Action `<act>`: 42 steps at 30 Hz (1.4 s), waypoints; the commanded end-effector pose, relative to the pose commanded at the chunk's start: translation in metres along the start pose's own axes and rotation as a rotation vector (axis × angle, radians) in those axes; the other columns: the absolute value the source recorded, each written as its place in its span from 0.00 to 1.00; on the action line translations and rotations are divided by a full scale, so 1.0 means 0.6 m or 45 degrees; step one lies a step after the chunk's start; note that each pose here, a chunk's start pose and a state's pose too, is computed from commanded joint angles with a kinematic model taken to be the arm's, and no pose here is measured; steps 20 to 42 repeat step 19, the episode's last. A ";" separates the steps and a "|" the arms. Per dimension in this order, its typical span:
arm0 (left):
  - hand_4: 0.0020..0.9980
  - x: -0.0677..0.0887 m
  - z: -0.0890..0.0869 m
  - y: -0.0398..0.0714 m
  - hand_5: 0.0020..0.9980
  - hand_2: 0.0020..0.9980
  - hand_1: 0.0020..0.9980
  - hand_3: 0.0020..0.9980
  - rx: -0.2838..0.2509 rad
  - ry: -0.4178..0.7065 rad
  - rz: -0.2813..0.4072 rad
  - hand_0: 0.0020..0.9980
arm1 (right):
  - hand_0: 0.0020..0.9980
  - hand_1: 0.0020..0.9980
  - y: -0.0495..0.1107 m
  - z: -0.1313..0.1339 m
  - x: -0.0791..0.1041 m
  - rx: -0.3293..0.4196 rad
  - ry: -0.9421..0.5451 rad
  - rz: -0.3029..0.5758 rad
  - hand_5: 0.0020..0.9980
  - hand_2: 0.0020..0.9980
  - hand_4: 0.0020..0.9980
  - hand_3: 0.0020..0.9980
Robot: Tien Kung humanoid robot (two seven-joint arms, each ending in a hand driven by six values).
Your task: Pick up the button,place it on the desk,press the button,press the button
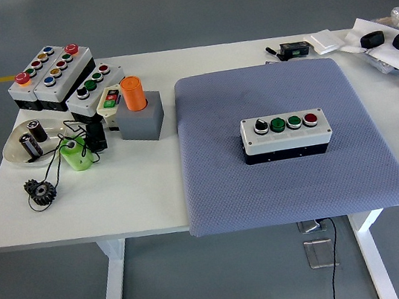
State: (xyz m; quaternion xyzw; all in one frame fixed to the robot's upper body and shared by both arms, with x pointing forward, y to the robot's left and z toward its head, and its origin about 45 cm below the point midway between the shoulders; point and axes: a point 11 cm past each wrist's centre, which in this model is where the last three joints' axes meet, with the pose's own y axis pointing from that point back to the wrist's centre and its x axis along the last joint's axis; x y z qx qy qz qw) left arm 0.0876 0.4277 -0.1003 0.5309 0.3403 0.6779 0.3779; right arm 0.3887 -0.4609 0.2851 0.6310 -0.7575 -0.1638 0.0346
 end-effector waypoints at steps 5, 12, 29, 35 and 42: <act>0.31 -0.001 0.000 0.000 1.00 0.72 0.70 0.55 -0.002 0.006 -0.002 0.64 | 0.60 0.59 0.001 -0.012 -0.004 0.064 -0.040 -0.035 0.71 0.71 0.53 0.82; 0.31 -0.002 0.003 0.000 1.00 0.72 0.70 0.55 -0.009 0.011 -0.003 0.64 | 0.72 0.68 0.002 -0.040 -0.007 0.240 -0.131 -0.072 0.71 0.76 0.53 0.81; 0.31 -0.003 0.002 0.001 1.00 0.72 0.70 0.55 -0.007 0.015 -0.005 0.64 | 0.72 0.68 0.004 -0.038 -0.005 0.230 -0.122 -0.085 0.71 0.76 0.53 0.81; 0.31 -0.003 0.002 0.001 1.00 0.72 0.70 0.55 -0.007 0.015 -0.005 0.64 | 0.72 0.68 0.004 -0.038 -0.005 0.230 -0.122 -0.085 0.71 0.76 0.53 0.81; 0.31 -0.003 0.002 0.001 1.00 0.72 0.70 0.55 -0.007 0.015 -0.005 0.64 | 0.72 0.68 0.004 -0.038 -0.005 0.230 -0.122 -0.085 0.71 0.76 0.53 0.81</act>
